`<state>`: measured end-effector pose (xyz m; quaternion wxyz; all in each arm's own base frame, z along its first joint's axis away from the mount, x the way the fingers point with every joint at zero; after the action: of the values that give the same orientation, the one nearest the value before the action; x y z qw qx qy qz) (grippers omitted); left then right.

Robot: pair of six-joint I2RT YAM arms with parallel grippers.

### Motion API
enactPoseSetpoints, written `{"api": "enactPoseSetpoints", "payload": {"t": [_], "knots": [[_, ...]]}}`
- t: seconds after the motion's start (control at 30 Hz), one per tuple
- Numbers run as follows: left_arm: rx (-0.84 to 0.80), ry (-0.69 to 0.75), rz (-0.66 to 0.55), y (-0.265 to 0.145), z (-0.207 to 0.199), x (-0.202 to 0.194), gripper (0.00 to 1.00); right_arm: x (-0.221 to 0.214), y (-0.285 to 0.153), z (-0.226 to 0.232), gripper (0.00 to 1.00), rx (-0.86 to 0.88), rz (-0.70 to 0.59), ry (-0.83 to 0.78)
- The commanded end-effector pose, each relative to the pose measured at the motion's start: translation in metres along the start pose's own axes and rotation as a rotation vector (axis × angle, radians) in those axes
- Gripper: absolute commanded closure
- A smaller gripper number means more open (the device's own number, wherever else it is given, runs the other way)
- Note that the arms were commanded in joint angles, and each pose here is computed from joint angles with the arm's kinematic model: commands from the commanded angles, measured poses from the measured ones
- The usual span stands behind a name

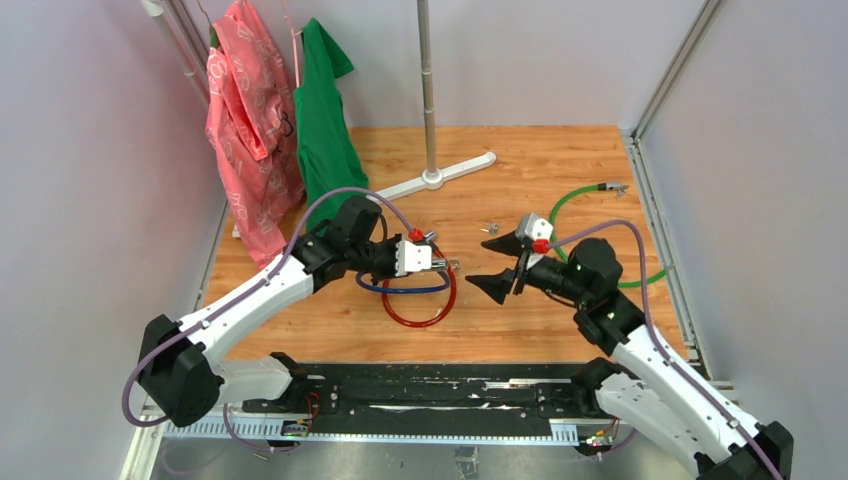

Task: Lock with the key
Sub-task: Lock the lock.

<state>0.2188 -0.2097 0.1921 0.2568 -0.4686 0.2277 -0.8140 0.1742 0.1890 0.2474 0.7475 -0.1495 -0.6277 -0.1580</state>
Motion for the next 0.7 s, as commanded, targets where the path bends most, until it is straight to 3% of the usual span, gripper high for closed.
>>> {"api": "enactPoseSetpoints", "payload": {"t": [0.0, 0.33, 0.43, 0.67], "knots": [[-0.028, -0.011, 0.062, -0.005, -0.006, -0.008, 1.00, 0.023, 0.010, 0.008, 0.23, 0.139, 0.108, 0.034], [-0.035, -0.008, 0.060, -0.004, -0.009, -0.009, 1.00, 0.010, 0.054, -0.002, 0.23, 0.330, 0.349, -0.066], [-0.038, -0.014, 0.058, -0.003, -0.009, -0.009, 1.00, 0.001, 0.059, 0.007, 0.23, 0.385, 0.360, -0.093], [-0.037, -0.014, 0.061, -0.003, -0.009, -0.009, 1.00, -0.016, 0.069, -0.008, 0.29, 0.328, 0.363, -0.151]]}}
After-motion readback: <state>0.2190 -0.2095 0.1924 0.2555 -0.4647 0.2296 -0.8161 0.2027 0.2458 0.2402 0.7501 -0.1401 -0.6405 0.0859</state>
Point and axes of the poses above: each gripper's point midway between its finger pads, its own y axis out along the fingers, its own z axis along the line the jaws close on, x = y × z, the point moved 5 cm from there along -y, back along the fingers, and after that the axes turned 13 degrees about y, right-handed, at the moved point
